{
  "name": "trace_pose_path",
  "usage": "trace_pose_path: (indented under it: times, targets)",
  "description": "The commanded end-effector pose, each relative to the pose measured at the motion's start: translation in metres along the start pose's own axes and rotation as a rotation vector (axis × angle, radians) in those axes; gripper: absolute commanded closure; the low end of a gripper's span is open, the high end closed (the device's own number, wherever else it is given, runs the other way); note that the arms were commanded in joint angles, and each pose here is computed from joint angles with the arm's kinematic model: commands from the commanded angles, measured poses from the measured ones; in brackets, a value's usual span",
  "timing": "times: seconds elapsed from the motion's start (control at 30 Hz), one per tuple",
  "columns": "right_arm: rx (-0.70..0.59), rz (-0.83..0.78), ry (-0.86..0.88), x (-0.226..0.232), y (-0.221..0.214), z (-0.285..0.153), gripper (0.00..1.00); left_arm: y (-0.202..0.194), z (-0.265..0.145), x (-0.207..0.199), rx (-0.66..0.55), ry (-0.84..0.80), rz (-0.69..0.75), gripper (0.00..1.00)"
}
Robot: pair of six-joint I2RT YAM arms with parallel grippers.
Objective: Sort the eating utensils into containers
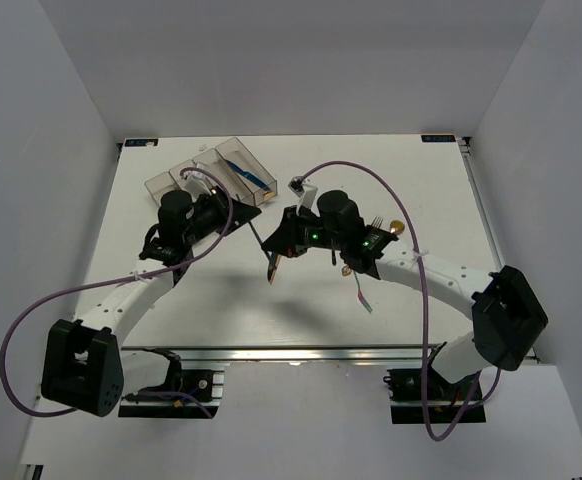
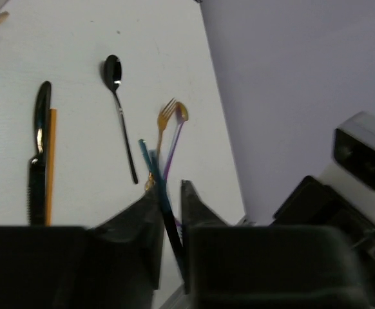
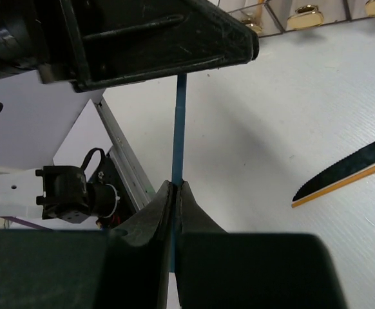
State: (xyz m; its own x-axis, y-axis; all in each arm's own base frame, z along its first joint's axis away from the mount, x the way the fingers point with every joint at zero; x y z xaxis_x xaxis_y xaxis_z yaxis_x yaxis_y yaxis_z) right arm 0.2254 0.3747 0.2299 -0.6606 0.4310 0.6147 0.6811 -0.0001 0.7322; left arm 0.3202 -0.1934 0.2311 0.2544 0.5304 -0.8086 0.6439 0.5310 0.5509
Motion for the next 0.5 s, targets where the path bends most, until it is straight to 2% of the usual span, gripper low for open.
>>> trace_pose_path:
  times: [0.0, 0.03, 0.07, 0.13, 0.17, 0.2, 0.23, 0.27, 0.3, 0.33, 0.37, 0.43, 0.47]
  targets:
    - [-0.05, -0.054, 0.07, 0.02, 0.023, 0.007, 1.0, -0.001, 0.001, -0.01, 0.014, -0.056, 0.001, 0.86]
    - [-0.046, -0.052, 0.053, 0.018, 0.023, 0.008, 1.0, 0.001, 0.001, -0.012, 0.011, -0.053, 0.007, 1.0]
    - [-0.057, -0.049, 0.023, 0.013, 0.025, 0.008, 0.85, 0.003, 0.001, -0.011, 0.009, -0.038, 0.011, 1.0]
    - [-0.056, -0.032, -0.051, 0.001, 0.025, 0.003, 0.55, 0.008, 0.001, 0.013, -0.015, 0.117, 0.023, 1.0]
    - [-0.079, -0.024, -0.119, -0.011, 0.028, 0.001, 0.41, 0.024, 0.001, 0.013, -0.054, 0.164, 0.044, 1.0]
    - [-0.09, -0.014, -0.167, -0.02, 0.031, -0.003, 0.35, 0.02, -0.006, 0.035, -0.019, 0.294, 0.047, 1.0]
    - [-0.098, -0.009, -0.203, -0.024, 0.033, -0.008, 0.31, 0.033, -0.009, 0.06, -0.062, 0.441, 0.057, 1.0]
    - [-0.1, 0.001, -0.279, -0.038, 0.032, -0.013, 0.21, 0.052, -0.02, 0.073, -0.075, 0.556, 0.067, 1.0]
    - [-0.1, -0.001, -0.306, -0.042, 0.032, -0.016, 0.17, 0.065, -0.024, 0.1, -0.103, 0.696, 0.066, 1.0]
    - [-0.088, 0.001, -0.327, -0.047, 0.029, -0.018, 0.15, 0.074, -0.028, 0.112, -0.101, 0.758, 0.054, 1.0]
    - [-0.095, -0.001, -0.359, -0.052, 0.029, -0.02, 0.14, 0.093, -0.04, 0.13, -0.128, 0.823, 0.026, 1.0]
    - [-0.081, -0.005, -0.377, -0.056, 0.026, -0.023, 0.14, 0.123, -0.048, 0.141, -0.151, 0.92, 0.049, 1.0]
    - [-0.077, -0.007, -0.38, -0.057, 0.025, -0.024, 0.14, 0.142, -0.051, 0.16, -0.159, 1.033, 0.057, 1.0]
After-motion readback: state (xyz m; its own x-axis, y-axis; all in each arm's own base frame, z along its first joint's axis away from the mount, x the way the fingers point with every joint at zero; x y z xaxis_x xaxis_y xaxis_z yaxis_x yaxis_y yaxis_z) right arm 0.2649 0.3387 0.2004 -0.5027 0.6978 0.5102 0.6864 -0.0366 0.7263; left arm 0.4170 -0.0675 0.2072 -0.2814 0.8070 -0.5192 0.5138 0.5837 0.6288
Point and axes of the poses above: each gripper's point midway between its finger pads, its own z axis out along the fingers, its own x axis along the line the jaws close on, y = z × x, the point moved 2 cm from there along -z, back along the fingers
